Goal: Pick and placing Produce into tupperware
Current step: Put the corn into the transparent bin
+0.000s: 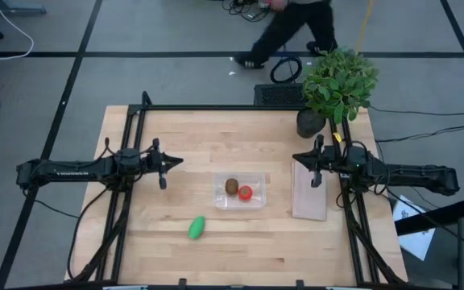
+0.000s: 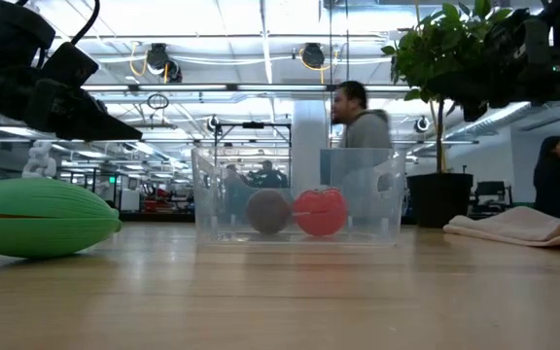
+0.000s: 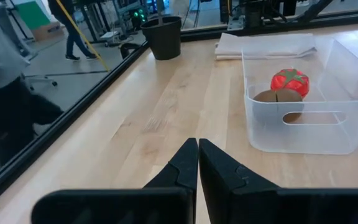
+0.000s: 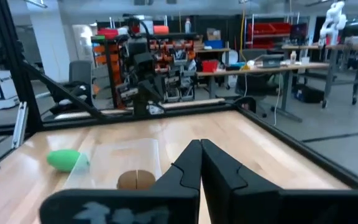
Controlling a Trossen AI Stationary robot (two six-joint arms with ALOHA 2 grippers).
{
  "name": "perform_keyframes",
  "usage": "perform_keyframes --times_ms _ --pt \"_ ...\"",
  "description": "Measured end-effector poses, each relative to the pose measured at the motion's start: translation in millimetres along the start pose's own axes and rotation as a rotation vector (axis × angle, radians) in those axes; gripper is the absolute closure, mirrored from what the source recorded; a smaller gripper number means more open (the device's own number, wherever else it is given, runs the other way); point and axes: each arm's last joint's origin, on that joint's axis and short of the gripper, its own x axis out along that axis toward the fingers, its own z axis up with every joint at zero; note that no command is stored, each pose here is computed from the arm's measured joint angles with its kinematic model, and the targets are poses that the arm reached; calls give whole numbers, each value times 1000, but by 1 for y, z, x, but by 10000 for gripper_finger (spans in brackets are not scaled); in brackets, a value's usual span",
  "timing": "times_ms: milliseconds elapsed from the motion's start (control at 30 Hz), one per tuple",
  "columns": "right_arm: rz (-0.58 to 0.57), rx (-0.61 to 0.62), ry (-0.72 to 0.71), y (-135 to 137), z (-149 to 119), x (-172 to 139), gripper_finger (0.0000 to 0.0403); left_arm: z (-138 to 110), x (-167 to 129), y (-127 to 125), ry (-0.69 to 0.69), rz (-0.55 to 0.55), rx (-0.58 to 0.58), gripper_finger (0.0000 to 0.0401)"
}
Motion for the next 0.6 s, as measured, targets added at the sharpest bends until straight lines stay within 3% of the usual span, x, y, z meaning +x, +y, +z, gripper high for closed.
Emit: perform_keyframes --times_ms 600 --pt "109 -22 -87 5 3 -1 403 1 0 0 -11 -13 -37 382"
